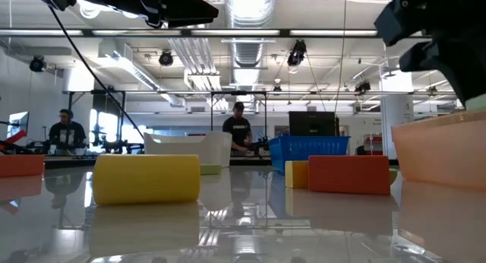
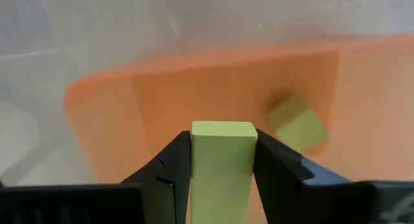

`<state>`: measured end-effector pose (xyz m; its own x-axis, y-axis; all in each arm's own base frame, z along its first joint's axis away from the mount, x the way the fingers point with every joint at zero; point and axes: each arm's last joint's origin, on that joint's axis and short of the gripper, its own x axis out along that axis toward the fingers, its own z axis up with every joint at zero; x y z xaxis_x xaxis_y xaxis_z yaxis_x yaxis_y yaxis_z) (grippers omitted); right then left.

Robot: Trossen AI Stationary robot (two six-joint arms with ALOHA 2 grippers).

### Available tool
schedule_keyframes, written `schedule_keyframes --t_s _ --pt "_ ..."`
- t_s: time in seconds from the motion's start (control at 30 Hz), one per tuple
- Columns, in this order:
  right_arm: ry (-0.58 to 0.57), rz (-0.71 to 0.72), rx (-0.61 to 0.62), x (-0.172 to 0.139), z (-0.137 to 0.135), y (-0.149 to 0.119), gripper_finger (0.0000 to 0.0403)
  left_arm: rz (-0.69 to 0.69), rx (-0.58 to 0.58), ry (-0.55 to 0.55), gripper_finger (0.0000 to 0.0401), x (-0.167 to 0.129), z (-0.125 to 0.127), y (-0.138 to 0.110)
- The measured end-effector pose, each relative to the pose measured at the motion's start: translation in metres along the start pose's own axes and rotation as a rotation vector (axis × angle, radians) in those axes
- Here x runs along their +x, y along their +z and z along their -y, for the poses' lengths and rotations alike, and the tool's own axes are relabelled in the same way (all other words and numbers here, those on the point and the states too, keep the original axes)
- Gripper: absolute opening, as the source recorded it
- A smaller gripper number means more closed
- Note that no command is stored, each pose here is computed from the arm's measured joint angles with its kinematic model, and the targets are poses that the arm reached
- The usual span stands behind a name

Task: Sort & place blocks by color
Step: Put the green block into the orange bin, then put yellow block into the white bin

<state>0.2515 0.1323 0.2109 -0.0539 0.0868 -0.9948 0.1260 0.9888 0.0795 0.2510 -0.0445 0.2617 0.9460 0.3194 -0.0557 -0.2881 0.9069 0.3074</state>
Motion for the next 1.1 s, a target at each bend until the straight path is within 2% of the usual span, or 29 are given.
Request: schedule_keyframes --t_s 0.27,0.5,0.67,0.77,1.1 --pt "0.012 0.016 -0.016 0.029 0.006 -0.005 0.0119 -0.013 0.003 -0.003 0.0245 0.0 0.0 -0.001" --pt "0.01 0.012 -0.015 0.039 0.011 -0.011 0.013 -0.013 0.004 -0.003 0.0245 0.0 0.0 -0.001" --pt "0.013 0.016 -0.015 0.038 0.011 -0.01 0.0179 -0.013 0.004 -0.003 0.0245 0.0 0.0 -0.001" --pt "0.019 0.025 -0.014 0.036 0.01 -0.009 0.0194 -0.013 0.004 -0.003 0.0245 0.0 0.0 -0.001" --pt "0.026 0.049 -0.011 0.01 0.002 -0.002 0.018 -0.031 0.009 -0.008 0.0245 0.0 0.001 -0.003"
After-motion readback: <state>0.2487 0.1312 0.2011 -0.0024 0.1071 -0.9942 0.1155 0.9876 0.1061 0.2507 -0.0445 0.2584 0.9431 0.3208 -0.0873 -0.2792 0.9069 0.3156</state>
